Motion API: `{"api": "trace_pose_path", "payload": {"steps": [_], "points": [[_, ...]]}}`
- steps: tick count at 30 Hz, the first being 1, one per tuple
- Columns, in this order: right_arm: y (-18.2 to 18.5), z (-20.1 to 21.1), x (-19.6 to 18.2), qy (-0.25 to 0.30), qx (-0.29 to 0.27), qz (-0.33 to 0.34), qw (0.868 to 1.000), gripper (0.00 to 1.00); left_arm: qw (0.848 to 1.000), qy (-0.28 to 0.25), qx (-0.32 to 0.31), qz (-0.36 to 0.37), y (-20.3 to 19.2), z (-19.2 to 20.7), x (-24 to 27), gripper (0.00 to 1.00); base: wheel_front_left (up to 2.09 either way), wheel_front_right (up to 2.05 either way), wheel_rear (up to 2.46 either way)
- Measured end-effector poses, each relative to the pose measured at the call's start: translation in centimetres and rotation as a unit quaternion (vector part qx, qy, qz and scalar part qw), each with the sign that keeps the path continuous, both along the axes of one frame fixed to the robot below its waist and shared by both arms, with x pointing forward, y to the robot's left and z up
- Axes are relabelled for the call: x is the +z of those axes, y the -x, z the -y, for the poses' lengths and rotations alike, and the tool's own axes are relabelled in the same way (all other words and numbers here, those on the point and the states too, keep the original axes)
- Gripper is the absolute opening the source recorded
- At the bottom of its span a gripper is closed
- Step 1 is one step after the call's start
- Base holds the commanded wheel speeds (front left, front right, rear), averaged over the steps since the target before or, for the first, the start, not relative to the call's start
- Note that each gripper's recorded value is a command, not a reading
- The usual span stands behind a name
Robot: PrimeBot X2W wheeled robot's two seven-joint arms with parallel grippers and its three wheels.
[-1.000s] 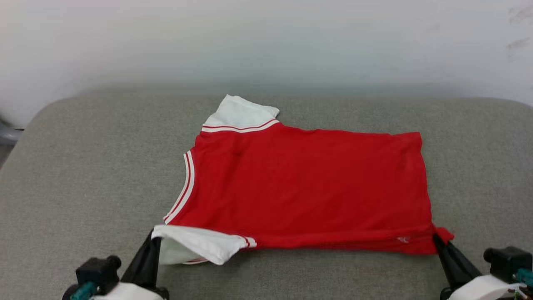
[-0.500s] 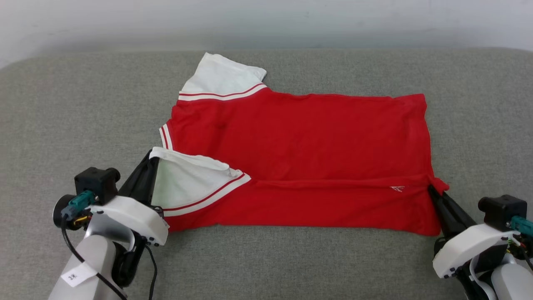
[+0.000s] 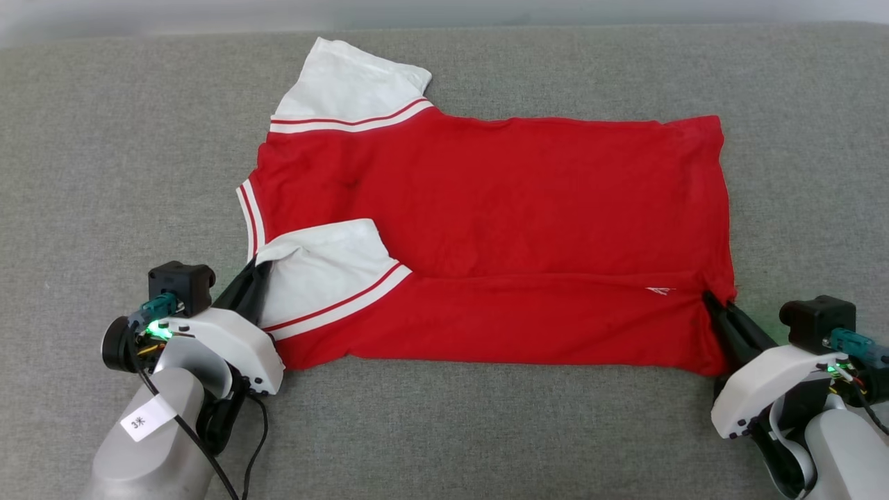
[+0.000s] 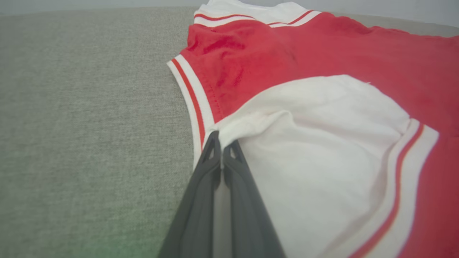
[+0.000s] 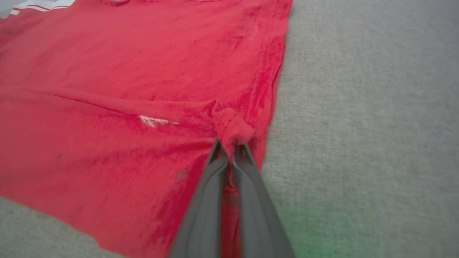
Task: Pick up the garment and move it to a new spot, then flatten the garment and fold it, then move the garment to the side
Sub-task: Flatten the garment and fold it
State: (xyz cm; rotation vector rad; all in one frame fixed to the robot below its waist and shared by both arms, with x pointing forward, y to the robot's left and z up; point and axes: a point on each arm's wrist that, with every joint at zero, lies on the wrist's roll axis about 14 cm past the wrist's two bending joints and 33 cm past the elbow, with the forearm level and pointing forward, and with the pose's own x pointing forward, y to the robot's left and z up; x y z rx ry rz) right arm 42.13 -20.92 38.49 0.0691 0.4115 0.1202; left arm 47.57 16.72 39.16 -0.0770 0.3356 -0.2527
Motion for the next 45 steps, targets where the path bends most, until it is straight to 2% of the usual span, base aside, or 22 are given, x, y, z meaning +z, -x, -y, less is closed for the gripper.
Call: {"api": "trace_pose_path", "payload": {"steps": [7,8,9,10,18,21,28,31,37,45], "points": [[0.0,-0.6,-0.3,-0.005,0.003,-0.005,1.0,0.0,1.0,0.001,0.0,-0.017,0.3,0.0,-1.0,0.0,0.0,0.0,0.0],[0.0,-0.7,-0.2,-0.009,0.003,-0.004,1.0,0.21,1.0,0.002,0.0,-0.017,0.3,0.0,-1.0,0.0,0.0,0.0,0.0],[0.0,-0.9,0.0,-0.011,0.004,-0.003,1.0,0.47,1.0,0.002,0.0,-0.017,0.4,0.0,-0.9,0.33,0.0,0.0,0.0],[-0.3,-1.1,1.0,-0.016,0.005,0.014,1.0,1.0,1.0,-0.004,-0.001,-0.004,0.2,-0.4,0.1,1.0,0.0,0.0,0.0],[0.2,-1.2,4.5,-0.019,0.012,0.057,0.998,1.0,1.0,-0.012,-0.008,0.02,0.2,-1.4,4.0,1.0,0.0,0.0,0.0],[0.6,-1.3,5.6,-0.013,0.019,0.065,0.998,1.0,1.0,-0.007,-0.014,-0.003,0.7,-1.6,5.0,1.0,0.0,0.0,0.0],[1.2,-1.6,7.2,-0.01,0.024,0.074,0.997,1.0,0.994,-0.033,-0.041,-0.095,1.8,-2.7,6.0,1.0,0.0,0.0,0.0],[1.4,-1.7,7.4,-0.009,0.025,0.073,0.997,1.0,0.987,-0.04,-0.054,-0.147,2.5,-2.7,5.7,1.0,0.0,0.0,0.0],[1.8,-1.5,7.3,-0.01,0.021,0.066,0.998,1.0,0.961,-0.083,-0.094,-0.247,4.6,-2.3,3.5,1.0,0.0,0.0,0.0],[2.1,-0.7,6.7,-0.009,0.008,0.055,0.998,1.0,0.939,-0.095,-0.101,-0.313,5.9,-2.5,0.5,1.0,0.0,0.0,0.0]]}}
